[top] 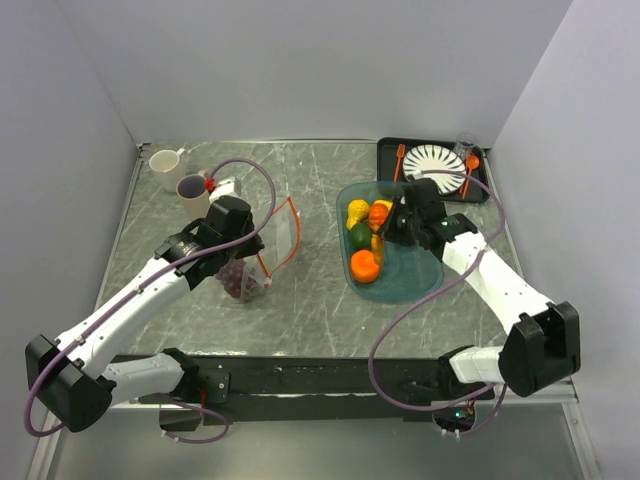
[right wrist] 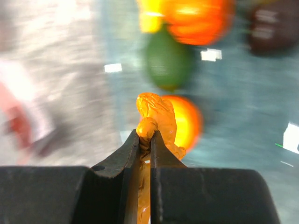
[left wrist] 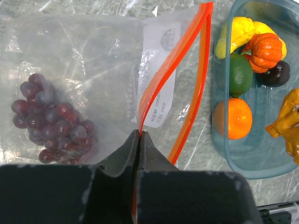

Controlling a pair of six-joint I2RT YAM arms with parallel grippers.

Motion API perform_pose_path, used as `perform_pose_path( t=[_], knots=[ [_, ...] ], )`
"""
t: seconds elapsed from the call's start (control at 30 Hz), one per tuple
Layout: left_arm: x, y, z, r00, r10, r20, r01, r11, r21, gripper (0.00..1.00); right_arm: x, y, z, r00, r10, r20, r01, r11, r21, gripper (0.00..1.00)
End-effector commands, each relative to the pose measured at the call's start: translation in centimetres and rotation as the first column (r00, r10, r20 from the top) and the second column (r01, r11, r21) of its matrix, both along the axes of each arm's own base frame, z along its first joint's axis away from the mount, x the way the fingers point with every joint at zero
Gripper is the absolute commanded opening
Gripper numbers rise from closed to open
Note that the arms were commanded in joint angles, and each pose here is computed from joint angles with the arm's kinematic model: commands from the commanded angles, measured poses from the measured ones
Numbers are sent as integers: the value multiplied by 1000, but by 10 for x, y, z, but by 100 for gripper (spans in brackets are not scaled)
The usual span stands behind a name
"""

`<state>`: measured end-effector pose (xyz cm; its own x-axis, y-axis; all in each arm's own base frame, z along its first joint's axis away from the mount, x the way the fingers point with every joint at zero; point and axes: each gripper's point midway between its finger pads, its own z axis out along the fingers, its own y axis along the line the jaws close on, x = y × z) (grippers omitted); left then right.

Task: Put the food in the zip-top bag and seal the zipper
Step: Pick up the fake vegetable from the bin, then place the fake vegetable in the zipper food storage bag.

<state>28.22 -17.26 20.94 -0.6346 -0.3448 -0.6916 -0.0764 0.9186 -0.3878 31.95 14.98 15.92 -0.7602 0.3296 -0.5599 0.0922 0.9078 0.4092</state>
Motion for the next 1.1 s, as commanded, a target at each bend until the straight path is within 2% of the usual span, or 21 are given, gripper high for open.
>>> perform_pose_path(
  t=[0.0, 0.03, 0.23, 0.33, 0.5, 0.67, 1.0, 1.07],
  knots=[
    [5, -9, 16, 999, -29, 42, 31, 999, -41, 1, 3, 61, 80, 965, 164, 203, -215, 940, 266, 0],
    [4, -9, 14, 999, -33, 38, 34, 999, -42, 1, 6, 71, 96, 951, 176, 253, -249, 922, 298, 0],
    [4, -14, 14, 998, -51, 32, 53, 997, -54, 1, -6, 138, 141, 883, 308, 355, -448, 779, 439, 0],
    [3, -14, 14, 998, -53, 31, 55, 997, -56, 1, -11, 168, 148, 855, 364, 370, -509, 721, 469, 0],
    [2, -14, 17, 998, -53, 36, 55, 997, -63, 1, -11, 206, 137, 833, 435, 343, -554, 669, 496, 1],
    [1, -10, 22, 998, -35, 52, 38, 997, -65, 1, -6, 222, 109, 857, 452, 249, -512, 686, 516, 0],
    [1, -11, 30, 996, -48, 70, 53, 996, -72, 1, -2, 237, 71, 866, 469, 171, -488, 723, 490, 2],
    [0, -11, 32, 996, -50, 73, 56, 996, -76, 1, 3, 239, 65, 877, 457, 150, -470, 750, 466, 2]
  ],
)
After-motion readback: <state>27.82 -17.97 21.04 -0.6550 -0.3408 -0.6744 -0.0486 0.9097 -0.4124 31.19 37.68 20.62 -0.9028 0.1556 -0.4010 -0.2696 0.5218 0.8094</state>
